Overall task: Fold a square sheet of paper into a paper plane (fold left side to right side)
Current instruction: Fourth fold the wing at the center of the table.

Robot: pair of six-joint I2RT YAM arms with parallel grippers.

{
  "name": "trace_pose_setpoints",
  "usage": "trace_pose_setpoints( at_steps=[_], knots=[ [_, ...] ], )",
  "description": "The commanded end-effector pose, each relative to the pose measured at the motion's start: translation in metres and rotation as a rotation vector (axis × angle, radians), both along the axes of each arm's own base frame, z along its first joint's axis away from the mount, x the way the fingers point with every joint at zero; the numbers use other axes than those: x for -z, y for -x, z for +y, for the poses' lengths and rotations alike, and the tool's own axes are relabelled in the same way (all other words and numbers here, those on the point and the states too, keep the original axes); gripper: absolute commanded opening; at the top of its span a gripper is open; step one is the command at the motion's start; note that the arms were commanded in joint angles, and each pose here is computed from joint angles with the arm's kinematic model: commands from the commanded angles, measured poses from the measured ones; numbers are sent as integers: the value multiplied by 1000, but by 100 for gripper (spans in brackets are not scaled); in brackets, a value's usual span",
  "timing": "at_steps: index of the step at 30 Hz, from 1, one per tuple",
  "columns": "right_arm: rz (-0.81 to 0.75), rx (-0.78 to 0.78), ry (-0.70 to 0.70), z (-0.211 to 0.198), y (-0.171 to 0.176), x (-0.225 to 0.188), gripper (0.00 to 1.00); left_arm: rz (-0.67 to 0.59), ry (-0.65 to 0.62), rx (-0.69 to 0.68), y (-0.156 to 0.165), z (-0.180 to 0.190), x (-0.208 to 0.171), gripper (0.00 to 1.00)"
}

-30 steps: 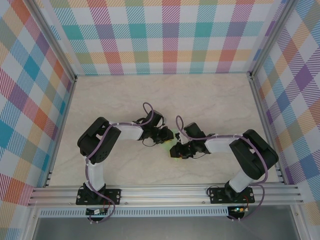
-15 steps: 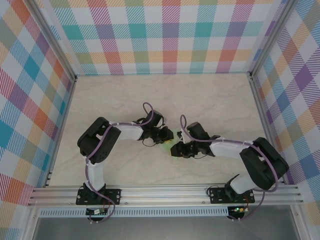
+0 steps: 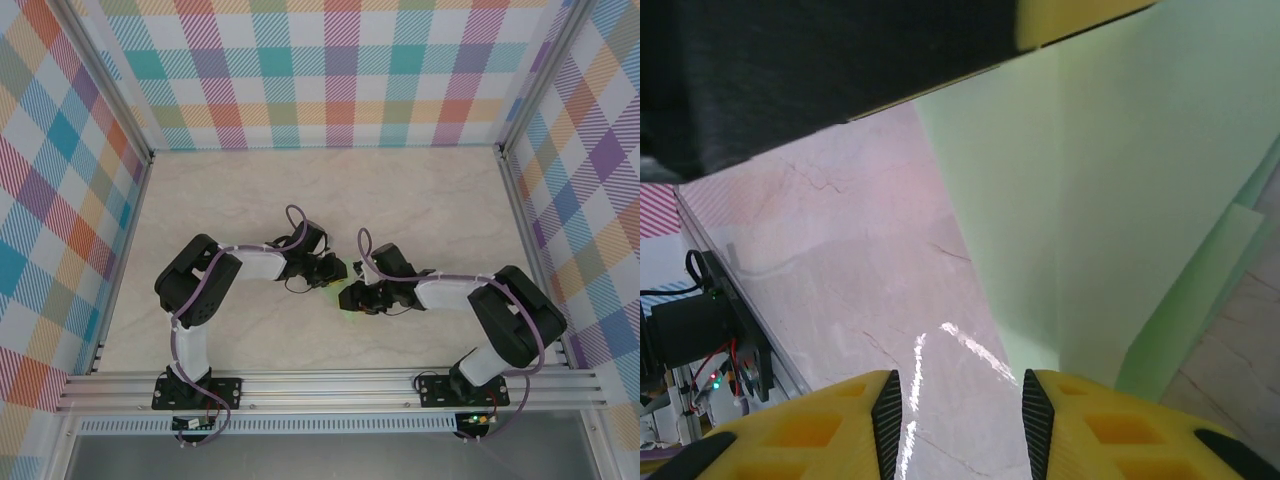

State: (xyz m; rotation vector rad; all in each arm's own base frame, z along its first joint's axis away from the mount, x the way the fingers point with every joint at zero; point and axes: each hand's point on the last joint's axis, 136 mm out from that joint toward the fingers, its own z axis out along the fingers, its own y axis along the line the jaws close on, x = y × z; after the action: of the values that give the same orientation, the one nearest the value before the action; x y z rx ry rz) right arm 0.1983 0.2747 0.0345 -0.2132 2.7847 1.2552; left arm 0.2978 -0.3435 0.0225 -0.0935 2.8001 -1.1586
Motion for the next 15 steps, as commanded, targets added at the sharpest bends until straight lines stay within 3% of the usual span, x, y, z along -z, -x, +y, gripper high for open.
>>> trace_pose_setpoints(
  at_steps=[1,15],
  knots=[
    [-19,-5,-41,8,-9,-7,39,85,-114,-6,24,22,31,19],
    [32,-11,46,-6,3,17,38,89,-120,-8,25,23,32,19]
  ],
)
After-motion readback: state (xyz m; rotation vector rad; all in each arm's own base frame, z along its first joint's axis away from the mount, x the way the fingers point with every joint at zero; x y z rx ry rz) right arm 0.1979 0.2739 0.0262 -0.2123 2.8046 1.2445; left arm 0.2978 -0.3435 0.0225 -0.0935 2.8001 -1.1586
